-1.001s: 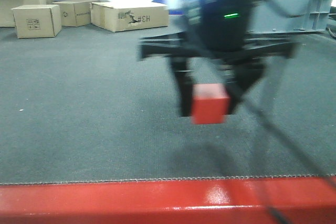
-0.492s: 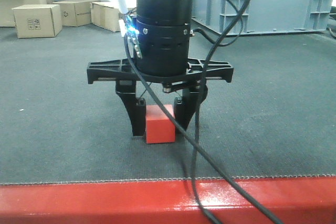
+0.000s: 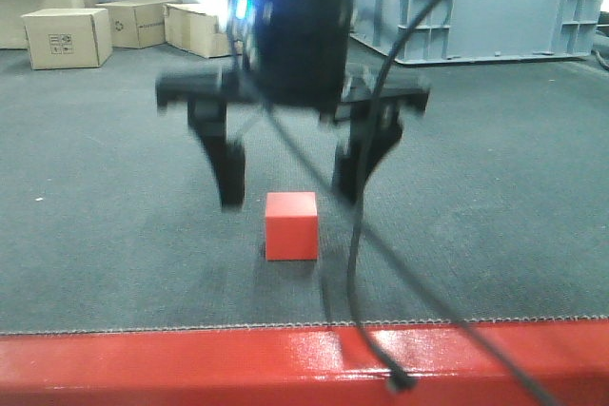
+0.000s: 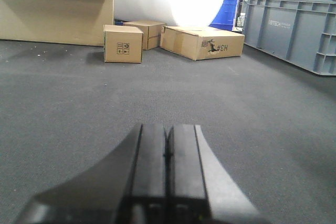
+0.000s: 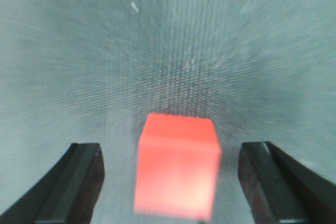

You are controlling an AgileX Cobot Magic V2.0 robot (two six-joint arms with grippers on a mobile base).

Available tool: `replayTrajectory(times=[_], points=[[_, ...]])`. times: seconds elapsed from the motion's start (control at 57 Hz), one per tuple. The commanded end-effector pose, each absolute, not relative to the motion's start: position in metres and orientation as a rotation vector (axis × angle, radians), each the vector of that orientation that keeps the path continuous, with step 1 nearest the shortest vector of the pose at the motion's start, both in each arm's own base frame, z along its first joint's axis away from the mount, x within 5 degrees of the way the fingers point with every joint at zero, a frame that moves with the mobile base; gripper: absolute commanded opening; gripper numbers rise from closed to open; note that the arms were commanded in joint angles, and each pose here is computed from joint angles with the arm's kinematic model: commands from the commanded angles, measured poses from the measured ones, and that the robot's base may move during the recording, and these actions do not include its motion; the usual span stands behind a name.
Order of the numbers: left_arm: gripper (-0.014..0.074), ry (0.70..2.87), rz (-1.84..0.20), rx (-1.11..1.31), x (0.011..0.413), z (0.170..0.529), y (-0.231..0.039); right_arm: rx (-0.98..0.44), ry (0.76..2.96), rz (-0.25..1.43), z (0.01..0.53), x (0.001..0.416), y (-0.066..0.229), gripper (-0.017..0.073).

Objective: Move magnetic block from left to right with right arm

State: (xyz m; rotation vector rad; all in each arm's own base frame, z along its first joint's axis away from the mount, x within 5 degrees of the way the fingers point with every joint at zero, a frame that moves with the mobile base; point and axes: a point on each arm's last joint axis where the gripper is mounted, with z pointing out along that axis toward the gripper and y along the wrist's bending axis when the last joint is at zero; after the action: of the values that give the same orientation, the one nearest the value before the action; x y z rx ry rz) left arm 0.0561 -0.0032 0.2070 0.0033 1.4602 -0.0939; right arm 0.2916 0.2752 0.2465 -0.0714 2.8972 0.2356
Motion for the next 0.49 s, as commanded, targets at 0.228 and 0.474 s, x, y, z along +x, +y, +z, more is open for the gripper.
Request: replayTrajectory(times=[0.228,0.474], points=[[-0.0126,1.37,-0.091,-0.007,0.055,0.213,-0.002,-0.361,2.557,0.32,0.324,0.263,0.227,0.0622],[-0.0126,1.37,-0.091,-0.007,0.055,0.213,-0.002,-0.426,2.403,0.348,0.322,0.238,0.165,0.032]])
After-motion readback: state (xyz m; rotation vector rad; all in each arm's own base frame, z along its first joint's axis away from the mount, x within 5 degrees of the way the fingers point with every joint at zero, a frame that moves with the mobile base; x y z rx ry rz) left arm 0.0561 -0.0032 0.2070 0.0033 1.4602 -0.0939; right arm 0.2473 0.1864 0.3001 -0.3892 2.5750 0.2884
